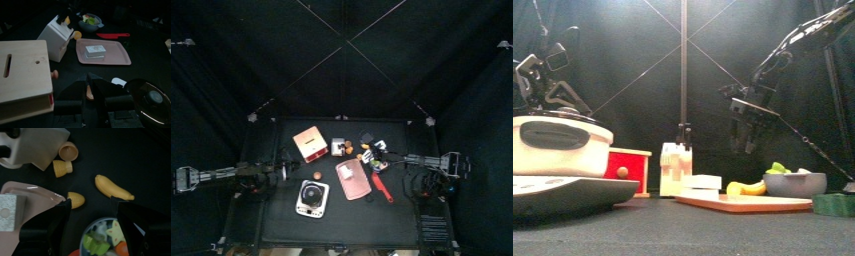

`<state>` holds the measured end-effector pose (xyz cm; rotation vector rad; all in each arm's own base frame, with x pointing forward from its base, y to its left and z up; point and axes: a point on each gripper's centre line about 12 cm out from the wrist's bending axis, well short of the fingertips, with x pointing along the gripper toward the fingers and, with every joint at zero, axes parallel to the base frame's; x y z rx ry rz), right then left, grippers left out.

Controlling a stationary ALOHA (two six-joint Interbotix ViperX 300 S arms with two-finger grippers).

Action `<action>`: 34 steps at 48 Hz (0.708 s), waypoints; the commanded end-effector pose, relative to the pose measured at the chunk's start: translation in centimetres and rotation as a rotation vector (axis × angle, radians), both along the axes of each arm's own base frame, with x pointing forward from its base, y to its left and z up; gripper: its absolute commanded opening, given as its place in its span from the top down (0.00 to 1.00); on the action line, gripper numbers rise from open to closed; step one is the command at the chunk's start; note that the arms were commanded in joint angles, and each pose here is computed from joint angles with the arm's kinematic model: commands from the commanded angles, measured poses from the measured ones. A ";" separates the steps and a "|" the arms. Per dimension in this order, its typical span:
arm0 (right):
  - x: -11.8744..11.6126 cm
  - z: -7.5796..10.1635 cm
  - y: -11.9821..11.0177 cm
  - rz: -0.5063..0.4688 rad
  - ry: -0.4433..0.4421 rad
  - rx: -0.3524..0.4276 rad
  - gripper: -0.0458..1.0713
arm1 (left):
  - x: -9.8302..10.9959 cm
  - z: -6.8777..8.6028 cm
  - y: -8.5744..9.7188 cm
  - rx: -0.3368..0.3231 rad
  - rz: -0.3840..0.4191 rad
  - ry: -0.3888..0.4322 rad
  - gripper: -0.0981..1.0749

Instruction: Grab banana

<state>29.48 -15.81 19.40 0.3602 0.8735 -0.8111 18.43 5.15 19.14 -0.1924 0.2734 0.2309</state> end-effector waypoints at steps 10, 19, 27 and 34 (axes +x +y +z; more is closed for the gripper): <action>-1.9 0.8 -4.1 0.096 0.041 -0.065 0.12 | 0.7 1.4 -0.1 0.007 -0.020 -0.058 0.44; -2.9 -0.6 -5.8 0.138 0.116 -0.071 0.12 | 0.9 2.1 -0.4 0.031 -0.057 -0.098 0.43; -2.7 -2.7 -6.6 0.212 0.192 -0.067 0.12 | 1.1 2.5 -0.9 0.097 -0.114 -0.116 0.41; -2.3 -3.9 -6.7 0.274 0.243 -0.062 0.12 | 1.2 2.3 -1.0 0.128 -0.127 -0.099 0.38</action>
